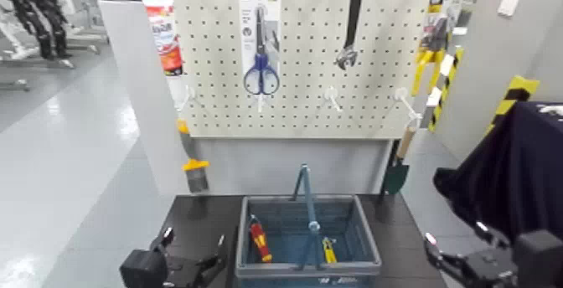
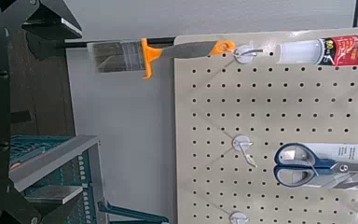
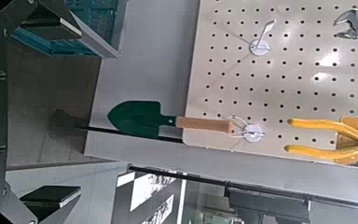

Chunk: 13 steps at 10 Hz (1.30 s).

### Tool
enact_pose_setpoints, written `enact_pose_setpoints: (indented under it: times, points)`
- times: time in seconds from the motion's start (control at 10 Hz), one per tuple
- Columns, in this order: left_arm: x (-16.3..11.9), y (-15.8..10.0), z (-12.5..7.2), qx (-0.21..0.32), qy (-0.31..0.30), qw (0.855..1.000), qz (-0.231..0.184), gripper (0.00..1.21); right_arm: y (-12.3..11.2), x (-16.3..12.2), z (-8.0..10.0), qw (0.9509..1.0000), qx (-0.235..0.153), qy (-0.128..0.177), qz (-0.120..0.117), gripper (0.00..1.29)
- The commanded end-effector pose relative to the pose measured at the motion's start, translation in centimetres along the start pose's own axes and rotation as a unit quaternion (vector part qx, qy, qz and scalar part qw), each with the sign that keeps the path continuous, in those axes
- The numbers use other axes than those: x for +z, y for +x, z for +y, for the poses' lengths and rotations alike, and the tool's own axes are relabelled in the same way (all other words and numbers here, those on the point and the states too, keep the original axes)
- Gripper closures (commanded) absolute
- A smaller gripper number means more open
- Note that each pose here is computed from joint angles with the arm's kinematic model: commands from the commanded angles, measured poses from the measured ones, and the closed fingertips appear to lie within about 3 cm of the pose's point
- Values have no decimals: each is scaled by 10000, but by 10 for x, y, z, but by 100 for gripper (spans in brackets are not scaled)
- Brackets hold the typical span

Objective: Put the tool with the wooden handle into the crate.

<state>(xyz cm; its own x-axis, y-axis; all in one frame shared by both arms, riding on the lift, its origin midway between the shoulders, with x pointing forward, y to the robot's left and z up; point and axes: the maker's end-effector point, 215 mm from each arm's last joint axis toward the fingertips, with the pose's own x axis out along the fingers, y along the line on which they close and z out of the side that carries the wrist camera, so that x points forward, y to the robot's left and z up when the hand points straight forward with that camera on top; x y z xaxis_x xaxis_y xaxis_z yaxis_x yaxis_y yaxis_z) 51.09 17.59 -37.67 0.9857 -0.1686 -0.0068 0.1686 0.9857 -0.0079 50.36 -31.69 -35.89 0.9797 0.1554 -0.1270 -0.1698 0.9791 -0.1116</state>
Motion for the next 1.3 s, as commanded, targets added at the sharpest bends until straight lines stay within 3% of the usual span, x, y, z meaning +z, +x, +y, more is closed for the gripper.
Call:
enact_pose_setpoints:
  times: [0.1,0.6,1.3]
  points:
    - [1,1,-1,-20,-2,10000,-20,13,20,20,-22,9998,114,-48,-134,13]
    - [1,4,-4,-62,-25,10000,-47,13,60,58,-51,9984,478,-173,-233,13]
    - [0,6,-5,-75,-45,10000,-46,13,114,63,-53,9946,1019,-19,-212,13]
